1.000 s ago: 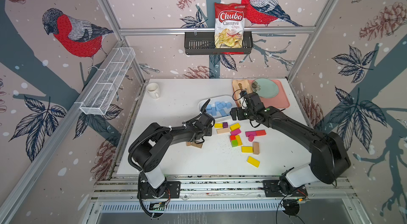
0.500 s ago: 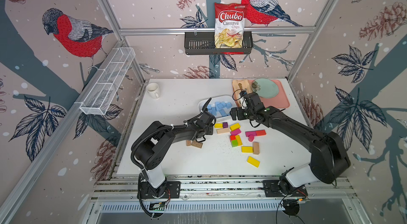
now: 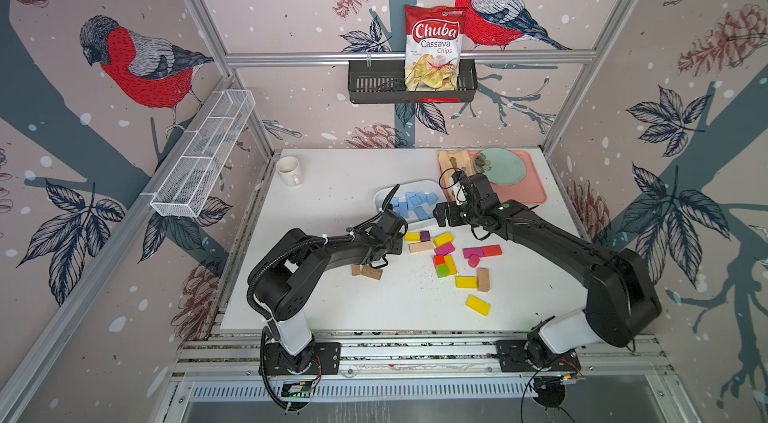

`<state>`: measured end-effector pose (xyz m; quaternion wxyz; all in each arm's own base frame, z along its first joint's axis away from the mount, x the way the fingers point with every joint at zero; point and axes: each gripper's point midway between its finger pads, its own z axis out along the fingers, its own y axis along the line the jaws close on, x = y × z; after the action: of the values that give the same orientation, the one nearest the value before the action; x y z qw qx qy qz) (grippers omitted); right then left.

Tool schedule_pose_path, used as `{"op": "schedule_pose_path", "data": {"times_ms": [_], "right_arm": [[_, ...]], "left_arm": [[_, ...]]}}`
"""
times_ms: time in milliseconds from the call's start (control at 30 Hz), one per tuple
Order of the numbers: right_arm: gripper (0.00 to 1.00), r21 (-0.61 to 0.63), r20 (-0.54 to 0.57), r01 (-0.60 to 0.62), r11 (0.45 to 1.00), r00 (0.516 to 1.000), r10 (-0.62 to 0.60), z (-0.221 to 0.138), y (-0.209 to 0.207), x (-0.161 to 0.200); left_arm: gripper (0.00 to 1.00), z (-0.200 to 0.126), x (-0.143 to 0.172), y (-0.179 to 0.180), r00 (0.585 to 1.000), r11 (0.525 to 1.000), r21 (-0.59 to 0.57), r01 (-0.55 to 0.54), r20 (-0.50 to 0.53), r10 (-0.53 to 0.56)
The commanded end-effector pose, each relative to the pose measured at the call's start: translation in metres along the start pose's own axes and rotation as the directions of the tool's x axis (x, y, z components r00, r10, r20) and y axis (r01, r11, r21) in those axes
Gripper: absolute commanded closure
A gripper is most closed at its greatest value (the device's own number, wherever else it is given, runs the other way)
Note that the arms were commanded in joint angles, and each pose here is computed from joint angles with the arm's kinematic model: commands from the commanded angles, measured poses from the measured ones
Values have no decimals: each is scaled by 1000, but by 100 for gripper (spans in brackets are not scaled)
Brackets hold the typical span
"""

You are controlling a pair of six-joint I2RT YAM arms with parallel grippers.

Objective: Pick out the blue building blocks
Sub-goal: Pick up the building block from the center of the board.

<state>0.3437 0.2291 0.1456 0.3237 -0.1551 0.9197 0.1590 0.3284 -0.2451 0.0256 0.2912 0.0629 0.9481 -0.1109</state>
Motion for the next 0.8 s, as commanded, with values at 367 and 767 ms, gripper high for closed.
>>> {"op": "schedule_pose_path", "data": {"times_ms": [367, 767], "right_arm": [[1, -165, 30, 176, 970, 984, -174, -20, 44, 7], [1, -245, 135, 285, 927, 957, -259, -47, 73, 3]], "left_arm": [[92, -19, -7, -1, 999, 999, 28, 23, 35, -24], [100, -69, -36, -6, 985, 994, 95, 49, 158, -64]]}}
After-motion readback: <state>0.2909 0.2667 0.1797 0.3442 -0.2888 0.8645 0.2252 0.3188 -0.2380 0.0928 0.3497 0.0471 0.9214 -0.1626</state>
